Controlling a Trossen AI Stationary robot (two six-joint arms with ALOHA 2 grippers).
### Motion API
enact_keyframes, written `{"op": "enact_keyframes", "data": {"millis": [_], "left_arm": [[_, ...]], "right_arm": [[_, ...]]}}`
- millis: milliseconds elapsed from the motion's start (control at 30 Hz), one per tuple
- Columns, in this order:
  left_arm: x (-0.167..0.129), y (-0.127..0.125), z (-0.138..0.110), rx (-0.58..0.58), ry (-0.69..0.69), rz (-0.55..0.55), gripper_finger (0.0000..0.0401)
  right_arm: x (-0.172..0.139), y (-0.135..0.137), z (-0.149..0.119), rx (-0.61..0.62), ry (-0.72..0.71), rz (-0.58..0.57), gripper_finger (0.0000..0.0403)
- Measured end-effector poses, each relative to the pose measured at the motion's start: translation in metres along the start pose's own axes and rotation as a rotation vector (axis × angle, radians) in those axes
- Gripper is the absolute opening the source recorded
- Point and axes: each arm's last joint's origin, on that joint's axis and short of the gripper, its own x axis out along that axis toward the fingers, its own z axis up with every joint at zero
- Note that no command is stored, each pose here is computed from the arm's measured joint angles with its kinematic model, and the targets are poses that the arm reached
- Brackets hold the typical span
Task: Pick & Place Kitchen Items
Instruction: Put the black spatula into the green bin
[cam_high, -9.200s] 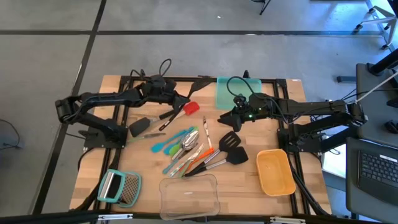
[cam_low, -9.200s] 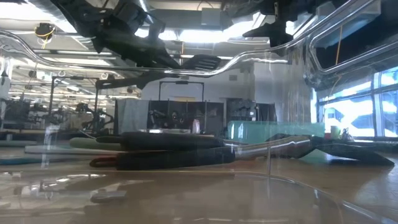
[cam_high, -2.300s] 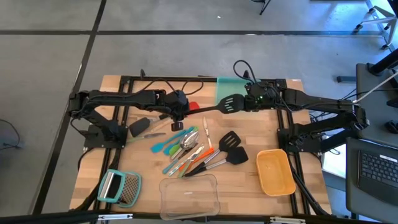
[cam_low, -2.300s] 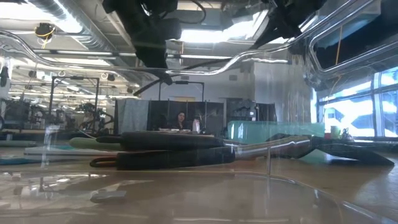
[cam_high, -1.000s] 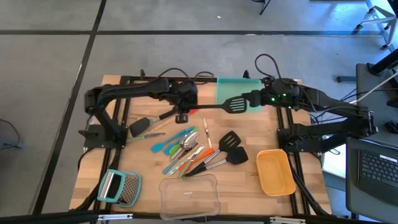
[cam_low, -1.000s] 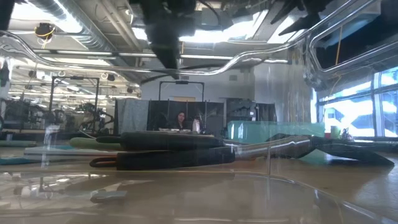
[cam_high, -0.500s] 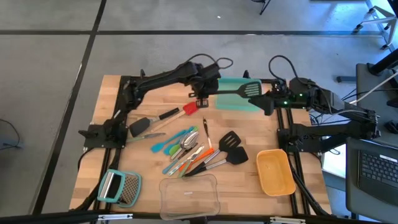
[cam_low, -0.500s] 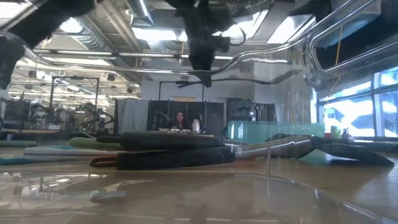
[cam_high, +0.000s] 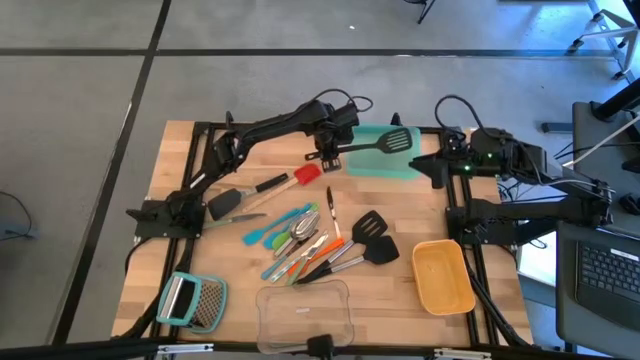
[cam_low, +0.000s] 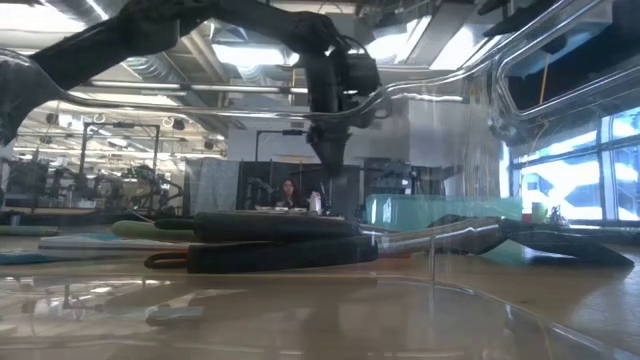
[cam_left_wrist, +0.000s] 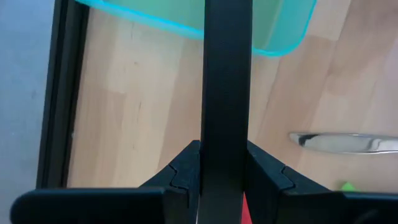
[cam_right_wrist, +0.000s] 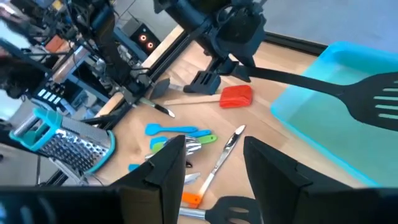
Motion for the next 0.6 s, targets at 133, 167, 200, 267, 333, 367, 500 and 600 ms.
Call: {"op": "enact_keyframes", "data": {"millis": [133, 167, 200, 267, 333, 367, 500, 600], "left_arm": [[0.004, -0.003, 0.003, -0.006, -0.017, 0.002, 0.0082], [0.005, -0.004, 0.002, -0.008, -0.004, 0.0, 0.0082], [0.007, -0.004, 0.001, -0.01, 0.011, -0.003, 0.0082], [0.011, -0.005, -0.001, -0.016, 0.048, -0.009, 0.0082], [0.015, -0.005, -0.005, -0.024, 0.091, -0.015, 0.0082], [0.017, -0.006, -0.006, -0.027, 0.113, -0.018, 0.0082], [0.017, -0.007, -0.013, -0.024, 0.19, -0.027, 0.0082], [0.016, -0.007, -0.02, -0.019, 0.267, -0.014, 0.0082]], "right_arm": [[0.0, 0.0, 0.0, -0.003, 0.006, 0.0, 0.0165], [0.0, 0.0, -0.001, -0.003, 0.008, -0.002, 0.0165], [0.0, 0.0, -0.001, -0.004, 0.01, -0.002, 0.0165], [0.0, 0.0, -0.001, -0.004, 0.013, 0.001, 0.0165], [0.0, 0.0, -0.001, -0.004, 0.014, 0.001, 0.0165], [0.0, 0.0, -0.001, -0.004, 0.014, 0.001, 0.0165], [0.0, 0.0, -0.001, -0.004, 0.014, 0.001, 0.0165], [0.0, 0.0, -0.001, -0.004, 0.013, 0.001, 0.0165]]}}
